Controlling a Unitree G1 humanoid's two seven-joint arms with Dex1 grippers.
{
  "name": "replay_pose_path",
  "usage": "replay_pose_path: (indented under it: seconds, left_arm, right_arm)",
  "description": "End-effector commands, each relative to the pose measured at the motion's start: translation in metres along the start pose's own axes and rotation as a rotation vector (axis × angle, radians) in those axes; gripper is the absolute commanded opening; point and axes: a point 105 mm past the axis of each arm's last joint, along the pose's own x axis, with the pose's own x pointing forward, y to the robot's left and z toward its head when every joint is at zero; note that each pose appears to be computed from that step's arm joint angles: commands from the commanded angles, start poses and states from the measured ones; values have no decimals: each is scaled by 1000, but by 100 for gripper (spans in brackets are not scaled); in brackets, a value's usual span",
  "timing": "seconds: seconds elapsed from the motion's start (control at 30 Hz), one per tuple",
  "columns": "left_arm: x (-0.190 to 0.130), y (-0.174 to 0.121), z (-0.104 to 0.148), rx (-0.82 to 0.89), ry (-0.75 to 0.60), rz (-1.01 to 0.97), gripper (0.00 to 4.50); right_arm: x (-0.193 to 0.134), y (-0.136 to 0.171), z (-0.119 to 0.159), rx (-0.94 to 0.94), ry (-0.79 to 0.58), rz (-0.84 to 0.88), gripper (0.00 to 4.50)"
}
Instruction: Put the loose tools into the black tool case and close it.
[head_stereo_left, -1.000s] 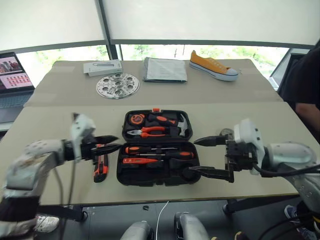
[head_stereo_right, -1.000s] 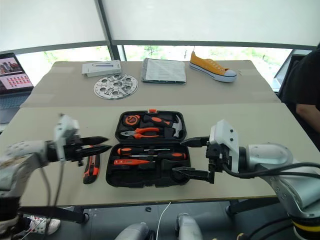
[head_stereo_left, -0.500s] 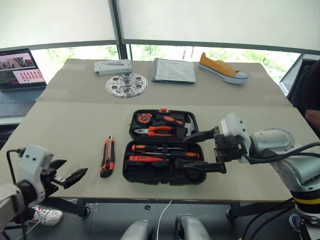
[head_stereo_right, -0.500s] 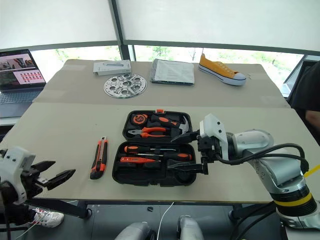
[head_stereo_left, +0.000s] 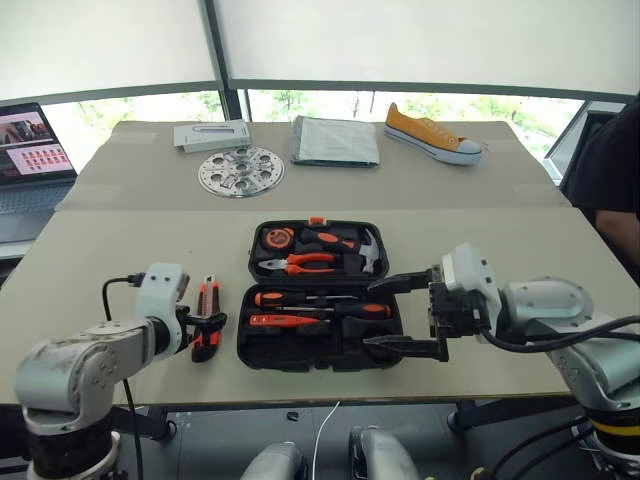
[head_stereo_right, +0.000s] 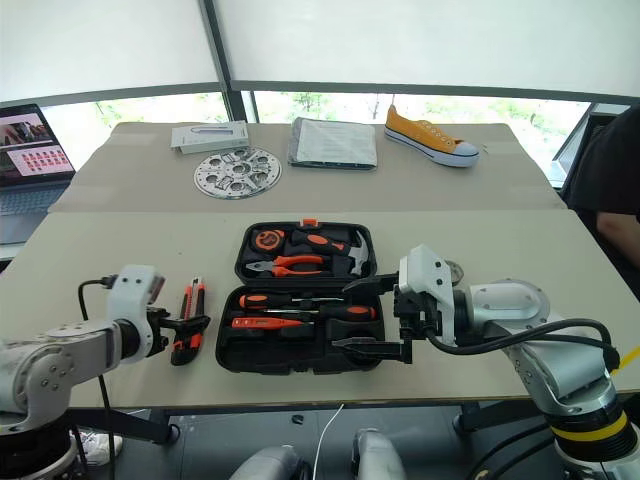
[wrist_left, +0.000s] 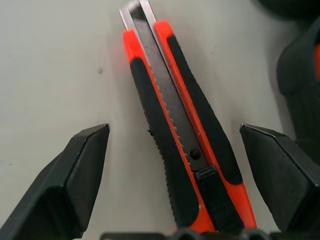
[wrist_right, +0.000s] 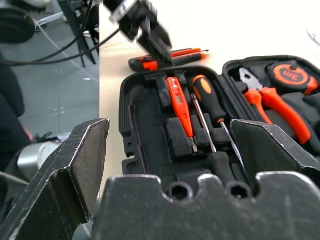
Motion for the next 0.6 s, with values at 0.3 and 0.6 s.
replay_pose_path:
  seconds: [0.3, 0.6]
  left_arm:
    - [15, 8, -24, -70, 111, 39, 230]
    - [-12, 53, 25, 85, -79, 86, 161]
  right_arm:
    - [-2, 2, 18, -75, -36, -36, 450]
    - [-9, -1, 21, -55, -30, -21, 450]
